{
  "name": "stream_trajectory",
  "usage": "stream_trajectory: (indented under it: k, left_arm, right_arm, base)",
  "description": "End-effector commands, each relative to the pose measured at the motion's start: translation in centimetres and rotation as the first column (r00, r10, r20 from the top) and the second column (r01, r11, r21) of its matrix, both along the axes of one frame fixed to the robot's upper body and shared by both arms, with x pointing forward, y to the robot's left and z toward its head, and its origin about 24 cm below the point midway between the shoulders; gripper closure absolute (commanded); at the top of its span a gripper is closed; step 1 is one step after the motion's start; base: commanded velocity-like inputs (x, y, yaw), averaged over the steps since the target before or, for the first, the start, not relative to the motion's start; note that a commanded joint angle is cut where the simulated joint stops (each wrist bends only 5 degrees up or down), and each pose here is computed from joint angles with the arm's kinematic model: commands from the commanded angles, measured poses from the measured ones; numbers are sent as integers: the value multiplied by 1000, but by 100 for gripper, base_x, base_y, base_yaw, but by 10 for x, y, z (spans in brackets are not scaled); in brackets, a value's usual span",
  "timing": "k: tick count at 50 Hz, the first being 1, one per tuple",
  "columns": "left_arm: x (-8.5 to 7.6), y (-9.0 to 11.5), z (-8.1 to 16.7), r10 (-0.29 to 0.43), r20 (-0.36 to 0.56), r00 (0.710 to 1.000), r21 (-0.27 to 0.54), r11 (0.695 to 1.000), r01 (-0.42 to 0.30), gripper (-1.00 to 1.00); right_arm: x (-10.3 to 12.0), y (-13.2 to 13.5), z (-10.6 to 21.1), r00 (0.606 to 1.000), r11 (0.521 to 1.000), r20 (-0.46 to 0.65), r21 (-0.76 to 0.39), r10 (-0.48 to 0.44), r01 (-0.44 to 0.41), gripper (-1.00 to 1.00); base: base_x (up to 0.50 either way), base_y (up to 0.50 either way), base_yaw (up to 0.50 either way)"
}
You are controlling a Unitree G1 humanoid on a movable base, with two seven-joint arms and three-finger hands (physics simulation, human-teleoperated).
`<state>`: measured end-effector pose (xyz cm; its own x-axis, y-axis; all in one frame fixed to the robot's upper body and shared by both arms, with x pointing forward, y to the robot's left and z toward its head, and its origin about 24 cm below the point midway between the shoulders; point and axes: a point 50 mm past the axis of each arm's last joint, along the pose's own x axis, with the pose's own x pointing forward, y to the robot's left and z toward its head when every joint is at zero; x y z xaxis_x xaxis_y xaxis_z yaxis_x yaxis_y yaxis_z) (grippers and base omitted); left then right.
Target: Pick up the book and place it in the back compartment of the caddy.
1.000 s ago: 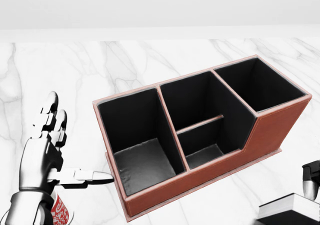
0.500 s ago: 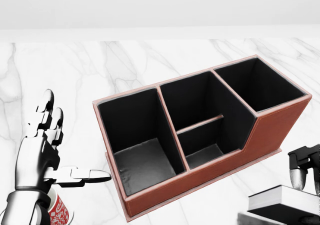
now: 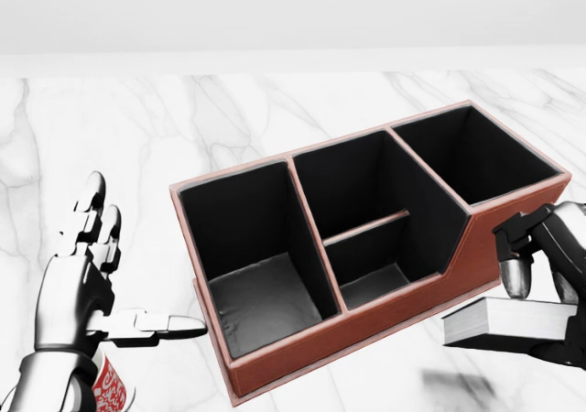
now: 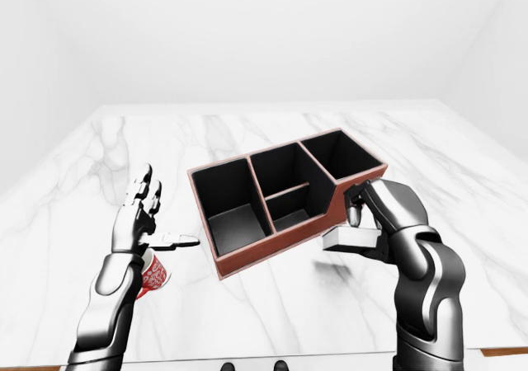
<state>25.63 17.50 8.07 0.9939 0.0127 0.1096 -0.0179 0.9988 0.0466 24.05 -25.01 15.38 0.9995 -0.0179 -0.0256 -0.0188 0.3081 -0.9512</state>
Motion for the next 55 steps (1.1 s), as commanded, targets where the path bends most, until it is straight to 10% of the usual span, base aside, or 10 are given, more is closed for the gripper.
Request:
stream_trajectory:
  k: [1, 55]
  left_arm:
    - [0, -1, -6, -2, -24, 1000, 1, 1000, 2, -100]
    - [1, -2, -8, -5, -33, 999, 3, 1000, 5, -100]
  right_arm:
    - [8, 15, 24, 994, 997, 88, -51, 62, -58, 100]
    - [18, 57, 43, 974, 978, 110, -80, 199, -191, 100]
  base:
    - [0, 0, 0]
    - [0, 0, 0]
